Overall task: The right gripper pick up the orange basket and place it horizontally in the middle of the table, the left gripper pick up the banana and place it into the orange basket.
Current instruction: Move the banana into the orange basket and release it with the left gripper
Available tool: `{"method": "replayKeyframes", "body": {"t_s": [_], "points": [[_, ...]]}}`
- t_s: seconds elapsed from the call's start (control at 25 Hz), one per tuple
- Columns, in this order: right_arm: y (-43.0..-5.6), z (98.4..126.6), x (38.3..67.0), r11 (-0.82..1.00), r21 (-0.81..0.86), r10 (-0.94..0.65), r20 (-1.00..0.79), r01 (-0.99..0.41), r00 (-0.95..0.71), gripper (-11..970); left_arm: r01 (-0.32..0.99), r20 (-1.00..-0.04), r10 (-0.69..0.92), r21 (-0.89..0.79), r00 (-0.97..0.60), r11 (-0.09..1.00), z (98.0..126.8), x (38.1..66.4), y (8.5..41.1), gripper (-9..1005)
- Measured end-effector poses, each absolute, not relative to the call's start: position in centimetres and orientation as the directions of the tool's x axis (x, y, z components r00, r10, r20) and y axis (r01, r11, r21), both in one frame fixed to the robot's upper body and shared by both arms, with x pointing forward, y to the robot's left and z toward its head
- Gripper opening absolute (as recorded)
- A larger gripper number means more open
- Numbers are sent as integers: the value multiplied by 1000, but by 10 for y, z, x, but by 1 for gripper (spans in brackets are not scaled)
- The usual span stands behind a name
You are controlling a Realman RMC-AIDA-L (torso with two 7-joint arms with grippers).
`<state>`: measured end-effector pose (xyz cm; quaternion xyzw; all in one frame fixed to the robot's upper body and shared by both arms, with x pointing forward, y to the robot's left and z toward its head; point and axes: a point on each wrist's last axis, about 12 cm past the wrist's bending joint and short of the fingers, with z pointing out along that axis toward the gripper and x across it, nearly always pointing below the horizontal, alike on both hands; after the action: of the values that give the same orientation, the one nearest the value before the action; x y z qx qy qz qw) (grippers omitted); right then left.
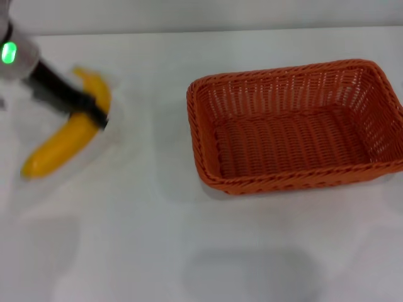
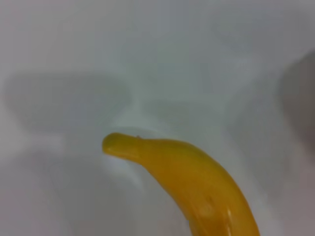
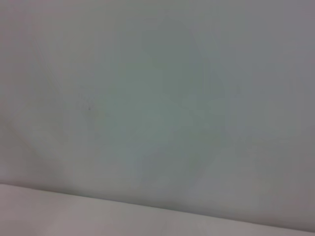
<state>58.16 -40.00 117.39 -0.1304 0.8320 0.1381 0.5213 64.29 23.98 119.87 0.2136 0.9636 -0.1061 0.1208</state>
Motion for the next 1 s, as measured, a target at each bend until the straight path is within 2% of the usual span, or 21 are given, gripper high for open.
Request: {"method": "replayKeyframes", "body": {"t_s": [0.24,0.36,0.52,1.0], "points": [[-398,1178,584,925,86,-80,-909,-371,-409,763,625,-359,564,-73,-743,777,1275,663,184,502],[-397,1180,585,923,86,-77,-915,-376,-397,763,697,-379,635,-39,-673,716,1294,665,155,502],[-397,1180,584,921,95,-61,-922,-378,-382,763,774,-390,707,-25,-590,633,1299,661,120,502],[-399,1168,578,916,144,-8,-927,-374,-376,763,907,-438,821,29,-365,419,1281,637,41,502]]}}
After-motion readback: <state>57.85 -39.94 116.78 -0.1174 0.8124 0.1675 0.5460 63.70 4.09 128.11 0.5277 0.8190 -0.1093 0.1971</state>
